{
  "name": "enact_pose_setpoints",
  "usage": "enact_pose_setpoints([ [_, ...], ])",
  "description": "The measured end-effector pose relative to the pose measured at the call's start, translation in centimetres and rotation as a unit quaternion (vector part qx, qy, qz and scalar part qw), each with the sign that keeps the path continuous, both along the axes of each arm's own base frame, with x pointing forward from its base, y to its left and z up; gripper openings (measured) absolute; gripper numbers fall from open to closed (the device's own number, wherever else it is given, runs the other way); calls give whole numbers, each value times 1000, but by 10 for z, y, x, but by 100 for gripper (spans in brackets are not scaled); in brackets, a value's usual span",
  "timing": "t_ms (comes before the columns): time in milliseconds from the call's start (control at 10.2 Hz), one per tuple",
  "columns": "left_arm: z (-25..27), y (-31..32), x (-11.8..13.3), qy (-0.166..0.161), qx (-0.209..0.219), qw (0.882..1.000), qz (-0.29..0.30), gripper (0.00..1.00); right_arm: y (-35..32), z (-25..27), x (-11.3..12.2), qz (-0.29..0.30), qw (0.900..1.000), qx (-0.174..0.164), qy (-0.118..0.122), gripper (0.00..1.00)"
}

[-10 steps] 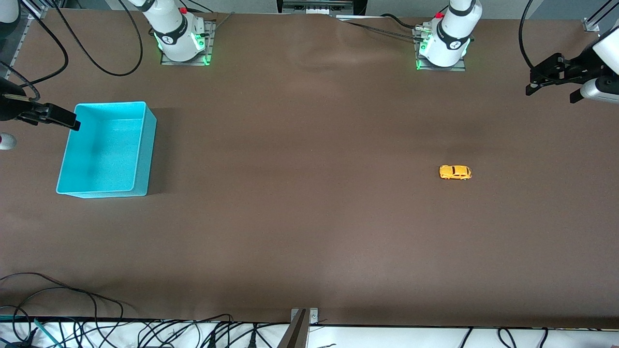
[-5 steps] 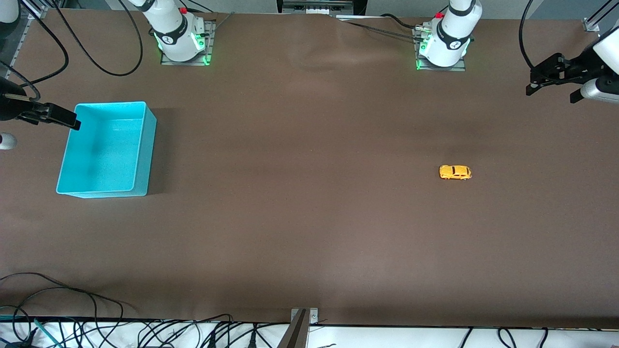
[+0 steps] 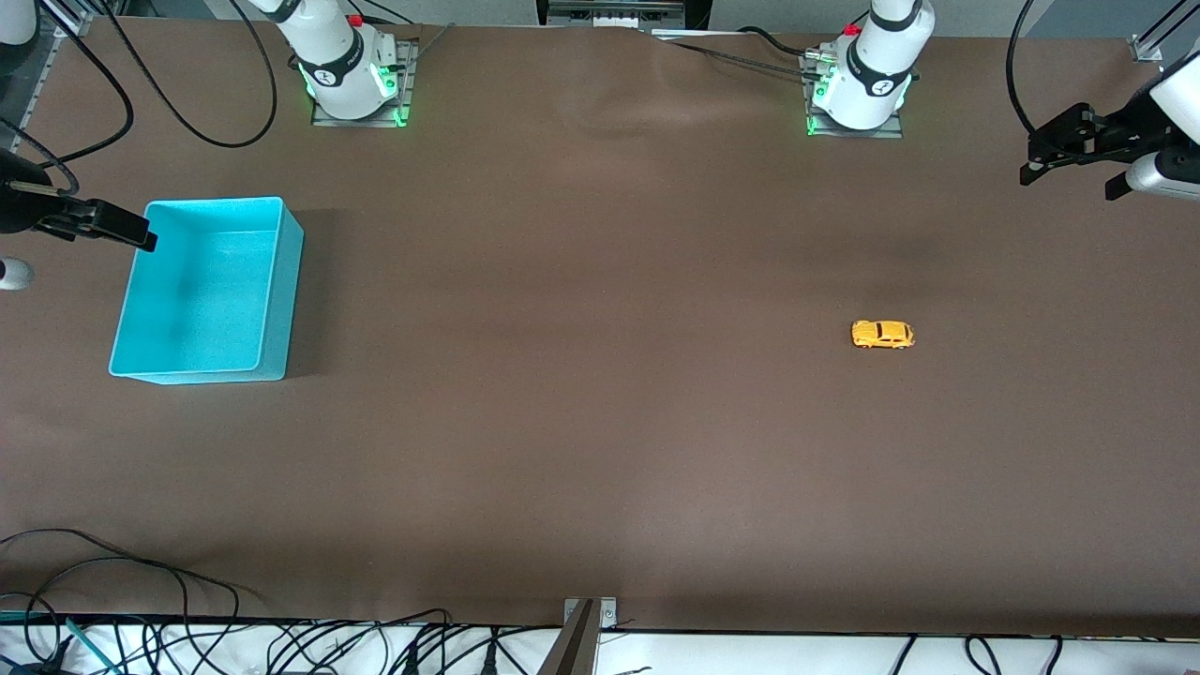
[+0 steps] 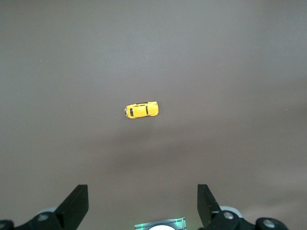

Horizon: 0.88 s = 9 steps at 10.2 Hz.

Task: Wind up and store yellow beetle car

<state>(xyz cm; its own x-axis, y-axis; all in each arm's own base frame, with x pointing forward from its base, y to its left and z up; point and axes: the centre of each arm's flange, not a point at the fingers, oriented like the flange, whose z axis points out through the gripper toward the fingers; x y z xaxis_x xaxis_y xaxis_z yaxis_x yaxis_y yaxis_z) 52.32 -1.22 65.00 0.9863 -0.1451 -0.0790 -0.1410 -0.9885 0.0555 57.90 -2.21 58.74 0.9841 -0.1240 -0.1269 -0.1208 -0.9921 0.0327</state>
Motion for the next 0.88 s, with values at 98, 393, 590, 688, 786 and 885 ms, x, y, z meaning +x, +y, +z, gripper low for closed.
enact_pose_setpoints([
  [98, 0, 0, 0, 0, 0, 1000, 0, 100, 0, 0, 0, -1, 1000, 2, 0, 100],
  [393, 0, 0, 0, 0, 0, 1000, 0, 100, 1, -1, 0, -2, 1000, 5, 1, 100],
  [590, 0, 0, 0, 0, 0, 1000, 0, 100, 0, -1, 0, -2, 1000, 5, 1, 100],
  [688, 0, 1, 0, 0, 0, 1000, 1, 100, 0, -1, 0, -2, 1000, 5, 1, 100],
  [786, 0, 1, 0, 0, 0, 1000, 1, 100, 0, -1, 0, -2, 1000, 5, 1, 100],
  [885, 0, 1, 0, 0, 0, 1000, 1, 100, 0, -2, 1, -2, 1000, 5, 1, 100],
])
